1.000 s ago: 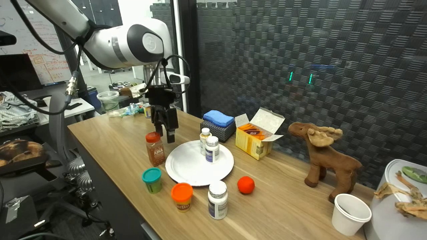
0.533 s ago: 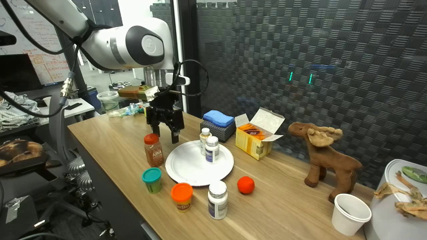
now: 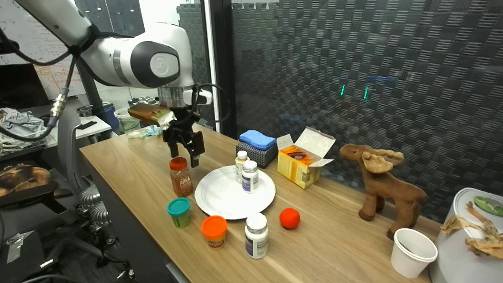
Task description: Put the objects surrounding the plate on to the plate.
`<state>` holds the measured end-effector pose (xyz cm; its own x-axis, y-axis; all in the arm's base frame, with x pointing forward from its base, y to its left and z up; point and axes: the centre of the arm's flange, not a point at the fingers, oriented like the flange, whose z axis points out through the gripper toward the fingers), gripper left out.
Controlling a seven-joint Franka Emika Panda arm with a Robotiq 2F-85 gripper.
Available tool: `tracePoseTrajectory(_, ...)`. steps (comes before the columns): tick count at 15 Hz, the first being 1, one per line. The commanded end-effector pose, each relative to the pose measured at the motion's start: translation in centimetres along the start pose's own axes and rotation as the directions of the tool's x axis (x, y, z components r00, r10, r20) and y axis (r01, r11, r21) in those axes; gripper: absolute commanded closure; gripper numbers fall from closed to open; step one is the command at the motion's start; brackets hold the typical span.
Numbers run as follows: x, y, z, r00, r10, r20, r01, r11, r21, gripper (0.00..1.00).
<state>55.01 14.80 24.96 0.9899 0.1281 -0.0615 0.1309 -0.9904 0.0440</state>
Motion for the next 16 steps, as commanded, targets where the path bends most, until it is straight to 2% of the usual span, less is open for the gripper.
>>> tracePoseTrajectory(1, -2.9, -1.4, -0.8, 0.994, 0.097, -0.056, -0.097, 0.995, 0.012, 0.00)
tracePoseTrajectory(4, -3.9, -1.9, -1.0, 0.977, 0.184, -0.109, -0.184, 0.983, 0.011, 0.00)
tracePoseTrajectory(6, -4.3, -1.9, -1.3, 0.950, 0.255, -0.183, -0.257, 0.966, 0.013, 0.00)
tracePoseTrajectory(9, -3.6, -1.5, -2.3, 0.914, 0.289, -0.286, -0.304, 0.953, -0.011, 0.00)
tracePoseTrajectory(11, -2.5, -1.0, -3.5, 0.899, 0.294, -0.325, -0.324, 0.945, -0.040, 0.00)
tracePoseTrajectory(14, -2.1, -0.3, -5.1, 0.899, 0.312, -0.306, -0.356, 0.929, -0.098, 0.00)
tracePoseTrajectory(16, -2.5, -0.2, -6.0, 0.940, 0.292, -0.179, -0.317, 0.939, -0.134, 0.00)
